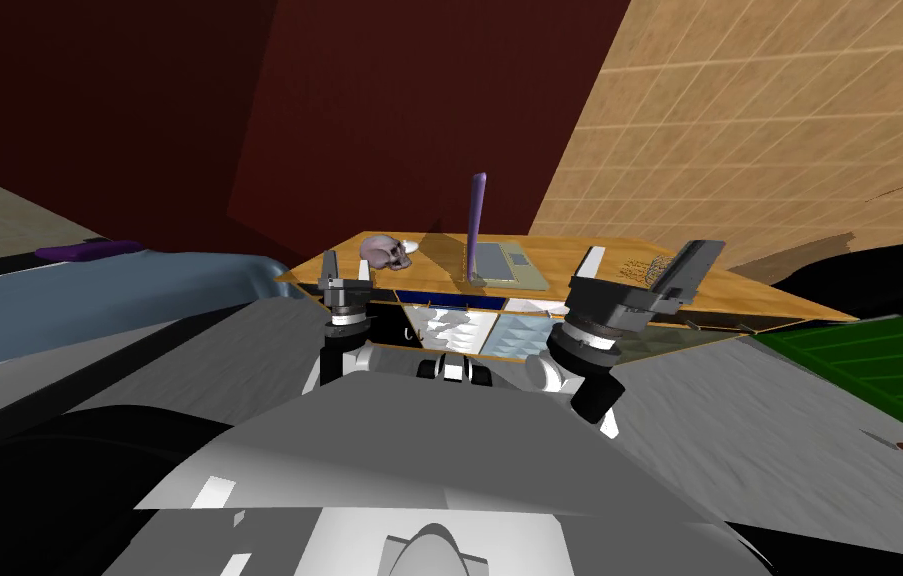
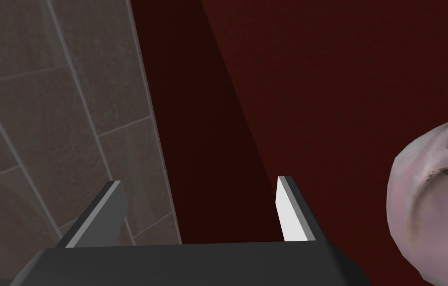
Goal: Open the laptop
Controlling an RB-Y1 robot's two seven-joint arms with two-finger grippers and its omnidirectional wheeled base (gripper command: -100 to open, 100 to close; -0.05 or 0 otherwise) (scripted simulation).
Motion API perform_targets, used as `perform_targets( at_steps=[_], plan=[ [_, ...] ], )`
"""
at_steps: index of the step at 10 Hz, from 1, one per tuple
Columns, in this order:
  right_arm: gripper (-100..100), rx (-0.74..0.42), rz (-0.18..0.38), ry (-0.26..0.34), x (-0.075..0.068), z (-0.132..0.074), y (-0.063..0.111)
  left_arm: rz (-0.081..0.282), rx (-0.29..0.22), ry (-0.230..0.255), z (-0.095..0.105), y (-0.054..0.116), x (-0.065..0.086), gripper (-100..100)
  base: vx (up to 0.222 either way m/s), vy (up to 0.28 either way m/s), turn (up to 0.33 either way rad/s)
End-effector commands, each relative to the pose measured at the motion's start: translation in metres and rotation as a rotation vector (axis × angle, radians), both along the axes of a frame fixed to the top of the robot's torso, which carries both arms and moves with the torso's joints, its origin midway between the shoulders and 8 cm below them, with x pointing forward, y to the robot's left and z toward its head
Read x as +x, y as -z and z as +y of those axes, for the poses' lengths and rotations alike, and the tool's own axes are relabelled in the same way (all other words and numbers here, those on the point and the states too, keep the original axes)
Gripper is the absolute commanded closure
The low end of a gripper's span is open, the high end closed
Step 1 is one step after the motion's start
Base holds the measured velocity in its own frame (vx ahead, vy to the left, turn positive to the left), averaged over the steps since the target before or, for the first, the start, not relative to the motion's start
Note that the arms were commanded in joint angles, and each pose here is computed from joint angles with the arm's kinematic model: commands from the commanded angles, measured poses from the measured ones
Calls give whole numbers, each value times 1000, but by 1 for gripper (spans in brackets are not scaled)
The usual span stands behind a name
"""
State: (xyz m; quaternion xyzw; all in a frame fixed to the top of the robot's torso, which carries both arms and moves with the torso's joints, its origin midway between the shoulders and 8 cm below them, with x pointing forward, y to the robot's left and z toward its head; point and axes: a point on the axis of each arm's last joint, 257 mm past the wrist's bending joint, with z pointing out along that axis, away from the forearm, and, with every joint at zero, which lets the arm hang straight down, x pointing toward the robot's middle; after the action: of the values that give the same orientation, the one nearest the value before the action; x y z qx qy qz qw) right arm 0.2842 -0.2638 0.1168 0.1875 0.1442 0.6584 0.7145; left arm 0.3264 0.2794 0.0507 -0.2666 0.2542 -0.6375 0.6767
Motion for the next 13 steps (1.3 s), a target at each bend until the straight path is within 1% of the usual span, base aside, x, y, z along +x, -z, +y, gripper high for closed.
perform_targets(
  at_steps=[1, 2, 3, 4, 5, 6, 7, 8, 9, 10, 11, 12, 13],
  plan=[
    [-100, 11, -114, -39, -16, -2, -23, 0, 0, 0, 0, 0, 0, 0, -8, -3, 109],
    [-100, 28, -114, -46, -16, -6, -23, 0, 0, 0, 0, 0, 0, 0, -5, -4, 26],
    [-100, 40, -164, -60, -23, -8, -33, 0, 0, 0, 0, 0, 0, 0, -5, -1, 69],
    [-100, 51, -164, -65, -23, -10, -33, 0, 0, 0, 0, 0, 0, 0, -3, -1, 48],
    [-100, 69, -217, -79, -31, -14, -43, 0, 0, 0, 0, 0, 0, 0, -5, 0, 89],
    [-100, 81, -216, -85, -31, -17, -42, 0, 0, 0, 0, 0, 0, 0, -4, -2, 47],
    [-100, 100, -272, -97, -40, -21, -52, 0, 0, 0, 0, 0, 0, 0, -6, -1, 91],
    [-100, 116, -271, -105, -39, -24, -52, 0, 0, 0, 0, 0, 0, 0, -5, -2, 48],
    [-100, 138, -328, -116, -48, -29, -61, 0, 0, 0, 0, 0, 0, 0, -6, -2, 98],
    [-100, 158, -326, -125, -47, -33, -60, 0, 0, 0, 0, 0, 0, 0, -5, -3, 57],
    [-100, 178, -384, -135, -56, -37, -69, 0, 0, 0, 0, 0, 0, 0, -7, -2, 100],
    [-100, 203, -381, -146, -54, -42, -68, 0, 0, 0, 0, 0, 0, 0, -5, -2, 65],
    [-100, 226, -440, -155, -64, -47, -76, 0, 0, 0, 0, 0, 0, 0, -7, 0, 117]
  ],
)
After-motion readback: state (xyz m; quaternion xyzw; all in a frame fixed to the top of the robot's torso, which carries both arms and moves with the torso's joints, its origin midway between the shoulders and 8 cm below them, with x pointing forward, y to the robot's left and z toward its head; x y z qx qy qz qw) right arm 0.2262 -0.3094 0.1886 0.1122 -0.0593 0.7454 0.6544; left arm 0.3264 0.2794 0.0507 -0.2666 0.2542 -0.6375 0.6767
